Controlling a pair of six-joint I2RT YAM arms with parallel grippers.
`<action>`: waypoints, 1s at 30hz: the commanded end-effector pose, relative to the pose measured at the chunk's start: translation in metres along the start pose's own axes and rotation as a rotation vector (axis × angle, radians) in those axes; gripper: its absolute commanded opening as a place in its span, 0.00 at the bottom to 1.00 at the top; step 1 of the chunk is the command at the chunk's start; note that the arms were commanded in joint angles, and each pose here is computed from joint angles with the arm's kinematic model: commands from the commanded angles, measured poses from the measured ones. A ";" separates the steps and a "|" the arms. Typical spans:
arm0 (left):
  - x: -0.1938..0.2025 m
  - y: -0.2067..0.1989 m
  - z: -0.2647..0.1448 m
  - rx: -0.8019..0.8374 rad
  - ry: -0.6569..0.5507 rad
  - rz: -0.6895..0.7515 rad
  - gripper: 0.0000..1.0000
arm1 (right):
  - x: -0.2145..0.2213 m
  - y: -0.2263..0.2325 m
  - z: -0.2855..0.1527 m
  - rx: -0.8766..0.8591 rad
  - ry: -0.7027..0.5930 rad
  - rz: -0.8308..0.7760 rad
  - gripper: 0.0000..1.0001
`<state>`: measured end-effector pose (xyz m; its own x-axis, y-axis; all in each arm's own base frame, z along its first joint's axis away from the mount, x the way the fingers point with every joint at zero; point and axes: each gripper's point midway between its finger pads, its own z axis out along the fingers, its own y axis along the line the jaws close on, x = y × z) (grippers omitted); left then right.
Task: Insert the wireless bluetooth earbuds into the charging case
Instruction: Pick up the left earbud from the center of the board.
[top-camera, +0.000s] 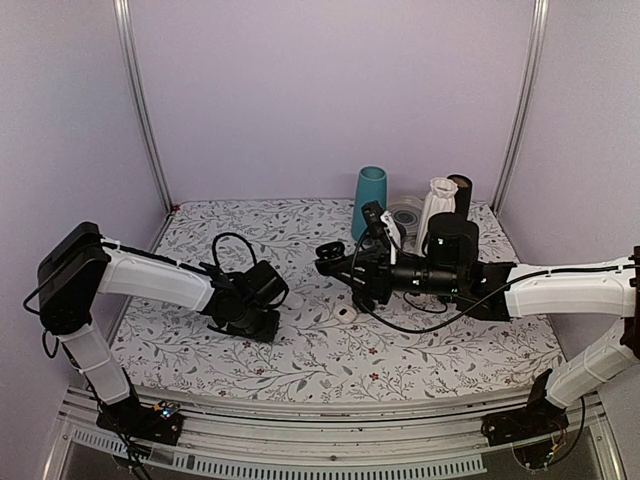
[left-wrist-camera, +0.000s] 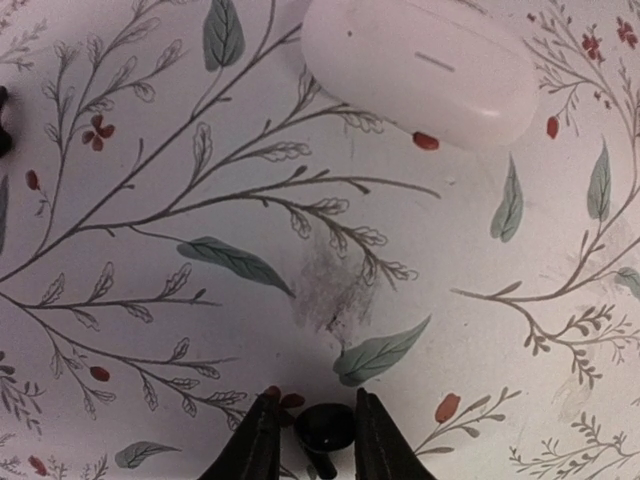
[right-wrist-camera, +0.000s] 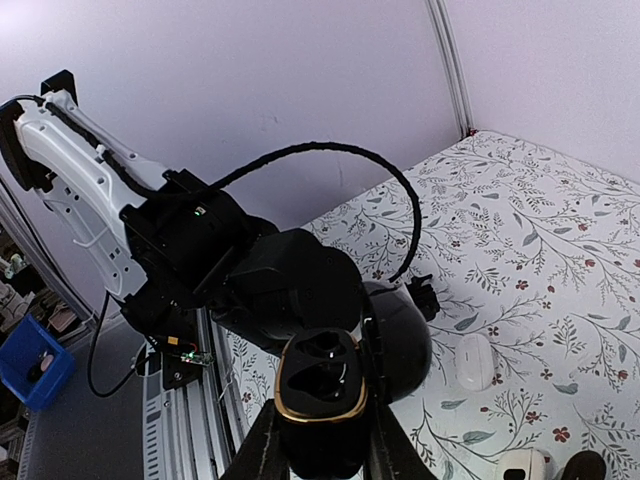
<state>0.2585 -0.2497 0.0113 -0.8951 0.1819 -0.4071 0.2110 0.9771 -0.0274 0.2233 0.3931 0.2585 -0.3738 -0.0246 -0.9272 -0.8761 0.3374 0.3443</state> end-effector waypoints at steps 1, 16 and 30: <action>-0.001 -0.006 -0.002 0.006 0.005 0.016 0.27 | -0.008 0.001 0.002 -0.008 -0.015 0.002 0.03; 0.001 -0.004 -0.001 -0.011 0.003 0.019 0.14 | -0.005 0.001 0.003 -0.017 -0.006 0.011 0.03; -0.039 -0.011 -0.034 0.009 -0.134 0.001 0.09 | 0.012 -0.004 0.012 -0.029 0.029 0.046 0.03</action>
<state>0.2627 -0.2519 0.0209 -0.8815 0.1852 -0.4344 0.2103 0.9776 -0.0100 0.2234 0.3980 0.2437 -0.4076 -0.0496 -0.9118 -0.8677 0.3320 0.3699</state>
